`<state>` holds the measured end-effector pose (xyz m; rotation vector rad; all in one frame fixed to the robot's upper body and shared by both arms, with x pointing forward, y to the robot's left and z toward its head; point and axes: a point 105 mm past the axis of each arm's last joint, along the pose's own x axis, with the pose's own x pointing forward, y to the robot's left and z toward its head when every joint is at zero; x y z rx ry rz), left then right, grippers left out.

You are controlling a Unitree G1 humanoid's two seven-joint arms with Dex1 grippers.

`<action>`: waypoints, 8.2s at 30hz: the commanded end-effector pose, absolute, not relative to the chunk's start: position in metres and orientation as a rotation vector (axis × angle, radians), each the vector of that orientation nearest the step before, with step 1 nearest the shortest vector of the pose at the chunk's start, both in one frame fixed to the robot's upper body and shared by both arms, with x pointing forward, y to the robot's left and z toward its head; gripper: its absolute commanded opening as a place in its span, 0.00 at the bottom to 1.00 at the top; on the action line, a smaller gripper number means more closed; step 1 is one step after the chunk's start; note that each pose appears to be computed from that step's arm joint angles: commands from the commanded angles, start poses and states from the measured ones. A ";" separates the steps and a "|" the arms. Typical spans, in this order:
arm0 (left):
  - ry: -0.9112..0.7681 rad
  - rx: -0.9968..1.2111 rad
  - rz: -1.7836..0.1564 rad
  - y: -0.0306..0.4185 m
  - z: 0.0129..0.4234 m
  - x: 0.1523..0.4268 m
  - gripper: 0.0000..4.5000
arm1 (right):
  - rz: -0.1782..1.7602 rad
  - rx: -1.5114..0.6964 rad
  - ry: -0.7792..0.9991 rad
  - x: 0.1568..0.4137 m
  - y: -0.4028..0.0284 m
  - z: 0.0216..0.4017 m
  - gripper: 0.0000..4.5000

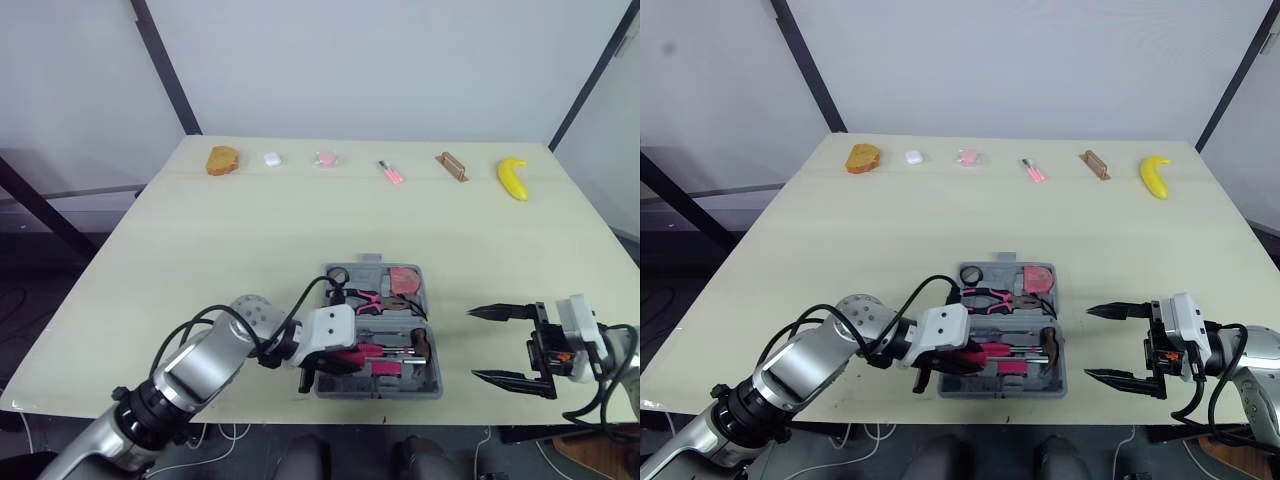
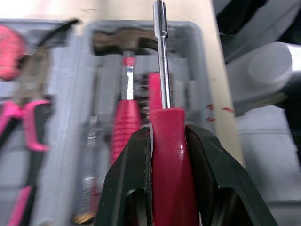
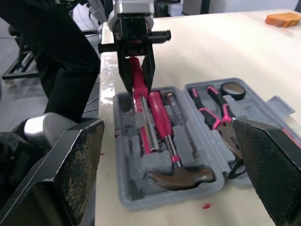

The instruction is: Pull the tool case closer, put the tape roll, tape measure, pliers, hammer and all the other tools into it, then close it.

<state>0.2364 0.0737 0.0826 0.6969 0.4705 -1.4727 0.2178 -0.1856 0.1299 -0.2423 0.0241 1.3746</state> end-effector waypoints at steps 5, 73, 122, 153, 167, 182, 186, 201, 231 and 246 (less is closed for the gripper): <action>0.534 0.757 -1.464 0.061 0.076 0.225 0.14 | 1.374 -0.267 0.010 0.212 -0.190 0.134 1.00; 0.426 0.467 -1.527 0.041 0.099 0.230 0.84 | 1.356 -0.322 0.080 0.211 -0.195 0.120 1.00; 0.303 0.582 -1.721 0.066 0.003 0.224 0.01 | 1.334 -0.325 0.048 0.216 -0.191 0.118 1.00; 0.243 0.225 -1.056 0.180 0.067 0.311 0.00 | 1.001 -0.344 0.181 0.299 -0.187 0.069 0.74; 0.346 0.247 -1.120 0.176 0.038 0.320 0.00 | 1.047 -0.419 0.251 0.312 -0.166 0.046 0.03; 0.343 0.250 -1.193 0.150 0.033 0.320 0.00 | 1.096 -0.424 0.255 0.311 -0.145 0.038 0.03; 0.338 0.248 -1.199 0.145 0.032 0.320 0.00 | 1.102 -0.425 0.255 0.310 -0.144 0.036 0.03; 0.352 0.232 -1.270 0.127 0.028 0.313 0.00 | 1.109 -0.429 0.251 0.307 -0.144 0.038 0.03; 0.430 0.238 -1.338 0.127 0.020 0.286 0.00 | 1.191 -0.383 0.323 0.284 -0.144 0.031 0.03; 0.443 0.242 -1.346 0.125 0.014 0.282 0.00 | 1.182 -0.385 0.345 0.282 -0.145 0.030 0.03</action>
